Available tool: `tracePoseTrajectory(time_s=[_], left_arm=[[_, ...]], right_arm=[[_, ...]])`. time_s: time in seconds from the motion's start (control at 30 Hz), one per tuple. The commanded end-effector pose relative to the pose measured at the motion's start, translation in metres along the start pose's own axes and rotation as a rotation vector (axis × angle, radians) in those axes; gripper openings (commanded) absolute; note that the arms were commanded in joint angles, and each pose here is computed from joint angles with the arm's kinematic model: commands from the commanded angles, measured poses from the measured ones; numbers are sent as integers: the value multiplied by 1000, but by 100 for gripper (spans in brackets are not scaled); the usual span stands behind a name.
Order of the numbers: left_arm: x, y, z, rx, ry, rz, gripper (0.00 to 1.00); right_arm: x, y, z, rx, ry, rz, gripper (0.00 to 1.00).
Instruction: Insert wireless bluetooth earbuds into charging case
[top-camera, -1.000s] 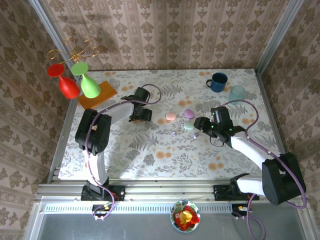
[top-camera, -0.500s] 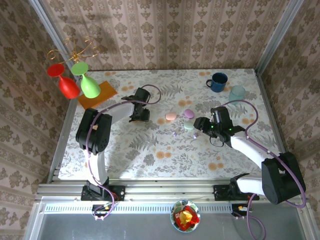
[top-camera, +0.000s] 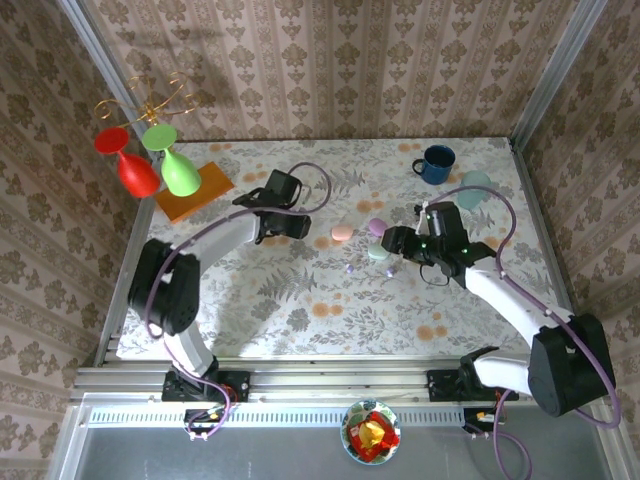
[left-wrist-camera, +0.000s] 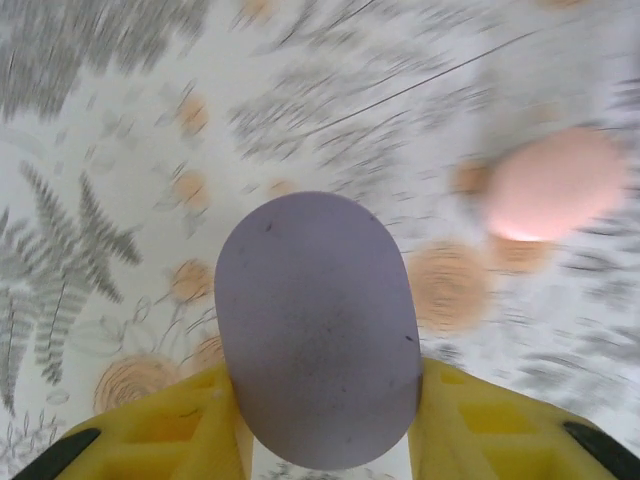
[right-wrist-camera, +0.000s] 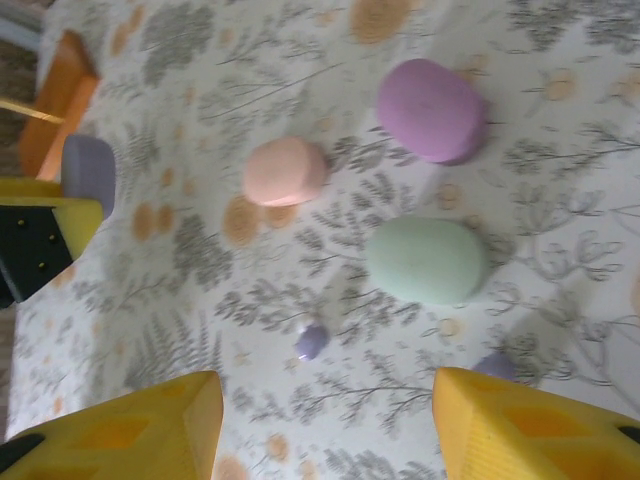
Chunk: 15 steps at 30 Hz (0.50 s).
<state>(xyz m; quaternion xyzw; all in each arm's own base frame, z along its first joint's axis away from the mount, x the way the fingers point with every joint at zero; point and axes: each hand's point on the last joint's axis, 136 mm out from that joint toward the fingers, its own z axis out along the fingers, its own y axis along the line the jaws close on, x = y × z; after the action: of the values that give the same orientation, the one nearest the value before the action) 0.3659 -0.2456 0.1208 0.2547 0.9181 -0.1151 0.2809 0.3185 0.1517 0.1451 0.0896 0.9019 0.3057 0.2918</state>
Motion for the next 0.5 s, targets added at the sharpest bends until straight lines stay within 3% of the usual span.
tracePoseTrajectory(time_s=[0.0,0.27,0.47], left_arm=[[-11,-50,-20,211,-114,263,38],[-11,-117,-59,388,-338,619,37],[-4,-148,-77,482,-396,767,37]], right_arm=[[10,35,-20,-139,69,-47,59],[23,82,-35,-425,148,-14,60],[31,94,-30,-472,185,-33,65]])
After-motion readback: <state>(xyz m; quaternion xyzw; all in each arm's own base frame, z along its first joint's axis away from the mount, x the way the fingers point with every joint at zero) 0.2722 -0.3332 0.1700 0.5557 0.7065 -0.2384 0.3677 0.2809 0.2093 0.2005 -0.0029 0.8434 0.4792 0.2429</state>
